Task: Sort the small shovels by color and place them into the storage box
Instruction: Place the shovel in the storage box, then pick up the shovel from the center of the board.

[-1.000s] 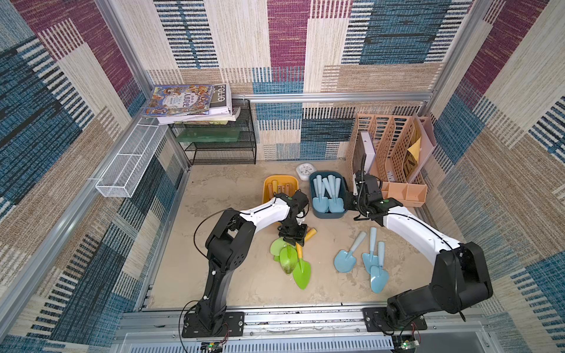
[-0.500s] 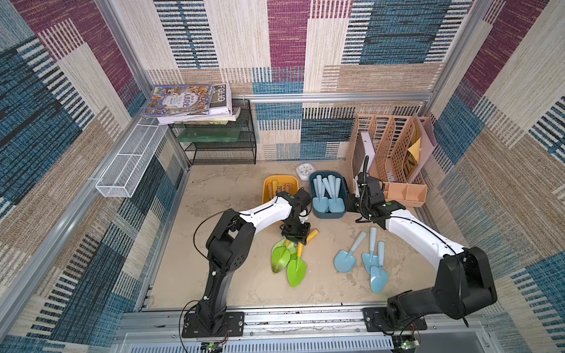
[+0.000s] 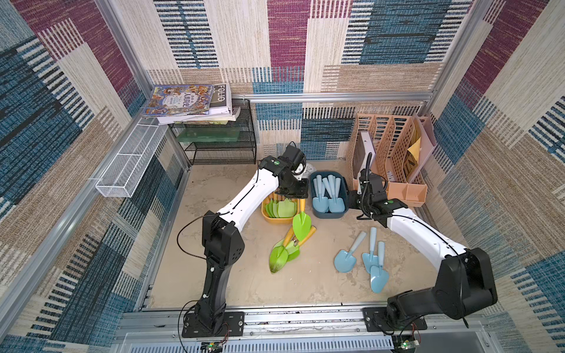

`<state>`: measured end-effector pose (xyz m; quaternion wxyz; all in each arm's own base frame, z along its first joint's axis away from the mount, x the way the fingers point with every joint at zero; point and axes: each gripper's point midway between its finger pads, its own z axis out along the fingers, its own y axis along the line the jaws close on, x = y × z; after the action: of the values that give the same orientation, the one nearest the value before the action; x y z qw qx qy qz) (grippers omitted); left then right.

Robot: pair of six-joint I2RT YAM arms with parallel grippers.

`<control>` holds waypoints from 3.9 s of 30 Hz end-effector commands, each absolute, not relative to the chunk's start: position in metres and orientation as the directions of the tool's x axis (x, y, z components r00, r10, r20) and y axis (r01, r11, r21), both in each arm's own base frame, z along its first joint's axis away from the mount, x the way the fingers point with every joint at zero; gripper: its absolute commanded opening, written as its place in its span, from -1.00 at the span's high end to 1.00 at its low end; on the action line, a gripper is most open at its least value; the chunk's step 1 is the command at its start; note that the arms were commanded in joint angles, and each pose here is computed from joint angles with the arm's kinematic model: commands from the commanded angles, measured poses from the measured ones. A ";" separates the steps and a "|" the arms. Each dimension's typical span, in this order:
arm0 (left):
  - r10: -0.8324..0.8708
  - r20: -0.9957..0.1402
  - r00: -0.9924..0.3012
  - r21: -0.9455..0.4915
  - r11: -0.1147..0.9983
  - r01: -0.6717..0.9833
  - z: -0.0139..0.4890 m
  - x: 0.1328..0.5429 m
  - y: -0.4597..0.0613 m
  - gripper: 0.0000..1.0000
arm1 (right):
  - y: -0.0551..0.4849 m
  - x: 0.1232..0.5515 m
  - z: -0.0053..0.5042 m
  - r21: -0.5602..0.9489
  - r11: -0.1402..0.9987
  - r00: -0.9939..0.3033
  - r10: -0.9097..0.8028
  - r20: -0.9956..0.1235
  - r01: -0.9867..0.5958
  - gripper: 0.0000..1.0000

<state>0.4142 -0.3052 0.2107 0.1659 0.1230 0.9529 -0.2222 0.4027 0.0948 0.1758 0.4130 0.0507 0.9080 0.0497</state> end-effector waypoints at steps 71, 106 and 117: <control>-0.103 -0.302 -0.948 -0.288 0.958 -0.012 0.139 0.400 -0.208 0.06 | 0.063 0.308 0.065 0.228 0.888 -0.776 0.460 -0.432 0.399 0.09; -0.171 -0.275 -0.946 -0.216 0.970 -0.113 0.123 0.396 -0.193 0.06 | 0.059 0.307 0.052 0.082 0.951 -0.875 0.307 -0.374 0.299 0.70; -0.090 -0.307 -0.948 -0.214 0.977 -0.023 0.119 0.394 -0.193 0.06 | 0.070 0.395 0.162 0.093 0.956 -0.706 0.268 -0.656 0.277 0.69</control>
<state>0.3926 -0.1931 0.1133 0.1462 -0.0457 0.9828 -0.1032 0.3740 0.0680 0.1390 0.3213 0.1589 0.9335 0.0046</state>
